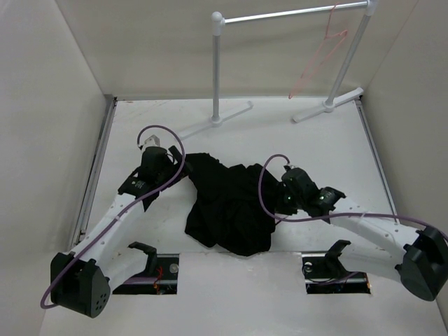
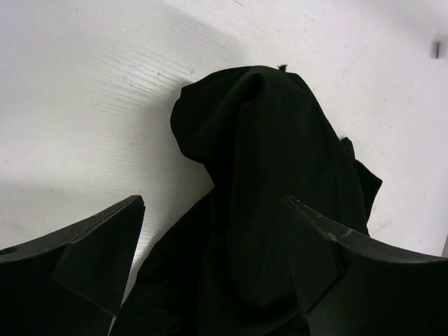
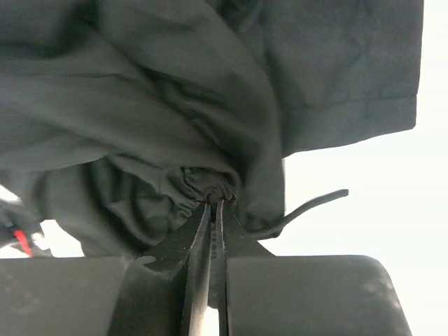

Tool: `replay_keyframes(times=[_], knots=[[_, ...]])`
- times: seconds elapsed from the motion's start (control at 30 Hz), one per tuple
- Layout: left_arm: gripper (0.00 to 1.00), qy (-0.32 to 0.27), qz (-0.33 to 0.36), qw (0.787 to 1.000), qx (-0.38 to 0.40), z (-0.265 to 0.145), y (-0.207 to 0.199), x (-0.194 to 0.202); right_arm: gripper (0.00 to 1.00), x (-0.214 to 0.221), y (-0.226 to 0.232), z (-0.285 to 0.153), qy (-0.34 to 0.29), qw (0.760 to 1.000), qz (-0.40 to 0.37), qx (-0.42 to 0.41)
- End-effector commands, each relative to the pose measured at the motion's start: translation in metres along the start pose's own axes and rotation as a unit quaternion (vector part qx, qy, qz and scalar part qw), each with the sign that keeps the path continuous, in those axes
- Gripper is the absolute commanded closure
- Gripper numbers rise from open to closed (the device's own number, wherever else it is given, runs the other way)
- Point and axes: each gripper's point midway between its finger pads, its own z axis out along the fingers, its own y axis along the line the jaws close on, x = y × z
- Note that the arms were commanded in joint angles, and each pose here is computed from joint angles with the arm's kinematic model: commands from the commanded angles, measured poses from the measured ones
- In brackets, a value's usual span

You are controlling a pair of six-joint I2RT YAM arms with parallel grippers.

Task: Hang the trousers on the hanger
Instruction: Flatten out the trousers at the center of the board.

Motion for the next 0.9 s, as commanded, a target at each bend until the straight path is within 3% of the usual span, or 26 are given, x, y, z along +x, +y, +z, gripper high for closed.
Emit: replay_keyframes(times=[0.0,0.17,0.37,0.57,0.7,0.87], knots=[[0.23,-0.048,-0.005,0.998,0.026,-0.007,-0.023,-0.035,0.92,-0.070,0.057,-0.056,-0.117,0.991,-0.016,-0.066],[0.22,-0.058,-0.002,0.998,0.031,-0.010,-0.033,-0.048,0.93,-0.151,0.063,-0.167,-0.266,0.962,-0.043,-0.032],[0.20,-0.046,0.002,0.999,0.023,-0.006,-0.032,-0.037,0.94,-0.172,0.022,-0.244,-0.371,0.928,-0.009,0.023],[0.19,0.008,0.019,0.999,0.030,0.025,-0.052,0.005,0.94,-0.146,-0.017,-0.214,-0.342,0.938,0.022,0.050],[0.19,0.039,0.005,0.998,0.049,0.056,-0.076,0.026,0.94,-0.142,-0.024,-0.208,-0.344,0.938,0.036,0.041],[0.19,0.072,0.038,0.994,0.070,0.089,-0.112,0.059,0.93,-0.137,-0.020,-0.197,-0.324,0.945,0.034,0.025]])
